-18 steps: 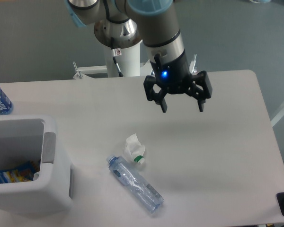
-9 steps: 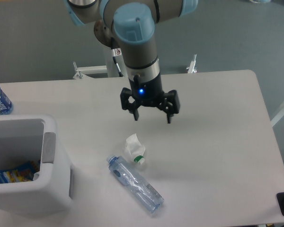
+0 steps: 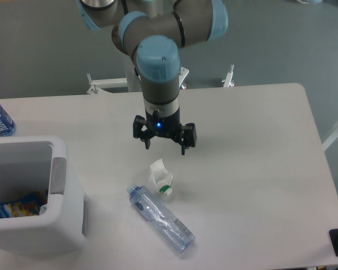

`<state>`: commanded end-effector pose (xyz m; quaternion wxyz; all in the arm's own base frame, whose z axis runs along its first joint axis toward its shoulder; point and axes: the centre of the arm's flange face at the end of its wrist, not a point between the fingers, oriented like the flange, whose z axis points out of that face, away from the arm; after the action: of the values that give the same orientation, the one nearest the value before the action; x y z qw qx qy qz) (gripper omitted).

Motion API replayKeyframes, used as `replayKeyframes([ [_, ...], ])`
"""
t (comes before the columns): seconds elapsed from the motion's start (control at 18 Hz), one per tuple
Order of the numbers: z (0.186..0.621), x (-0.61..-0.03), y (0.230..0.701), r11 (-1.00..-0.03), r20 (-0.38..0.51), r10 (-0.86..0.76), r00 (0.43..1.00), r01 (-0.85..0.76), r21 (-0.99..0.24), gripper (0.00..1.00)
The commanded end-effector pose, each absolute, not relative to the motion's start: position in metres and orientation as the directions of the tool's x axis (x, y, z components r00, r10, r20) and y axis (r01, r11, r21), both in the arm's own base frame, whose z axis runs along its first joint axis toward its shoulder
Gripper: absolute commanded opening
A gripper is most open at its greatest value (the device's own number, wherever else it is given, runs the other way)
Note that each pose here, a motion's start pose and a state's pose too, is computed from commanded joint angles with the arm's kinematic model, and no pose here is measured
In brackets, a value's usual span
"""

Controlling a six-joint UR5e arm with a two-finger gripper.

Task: Place the trash in the trash can
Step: 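Move the open gripper over the crumpled white paper cup and lower, then close the gripper on the crumpled white paper cup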

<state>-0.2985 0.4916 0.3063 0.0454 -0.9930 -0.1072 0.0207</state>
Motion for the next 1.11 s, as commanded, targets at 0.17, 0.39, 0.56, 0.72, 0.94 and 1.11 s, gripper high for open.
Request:
replayKeyframes([
  [0.17,0.279,-0.298,0.506,-0.977,-0.021,0.198,0.98,0.196,-0.079,1.0],
  [0.39,0.253,-0.3,0.513,-0.98,-0.011,0.19,0.982,0.189,-0.066,1.0],
  [0.56,0.242,-0.297,0.518,-0.981,0.008,0.183,0.983,0.184,-0.059,1.0],
  [0.72,0.233,-0.3,0.522,-0.981,0.008,0.187,0.982,0.187,-0.056,1.0],
  [0.94,0.228,-0.302,0.523,-0.979,0.006,0.197,0.98,0.197,-0.054,1.0],
  [1.11,0.227,-0.302,0.523,-0.978,0.004,0.203,0.979,0.203,-0.049,0.62],
])
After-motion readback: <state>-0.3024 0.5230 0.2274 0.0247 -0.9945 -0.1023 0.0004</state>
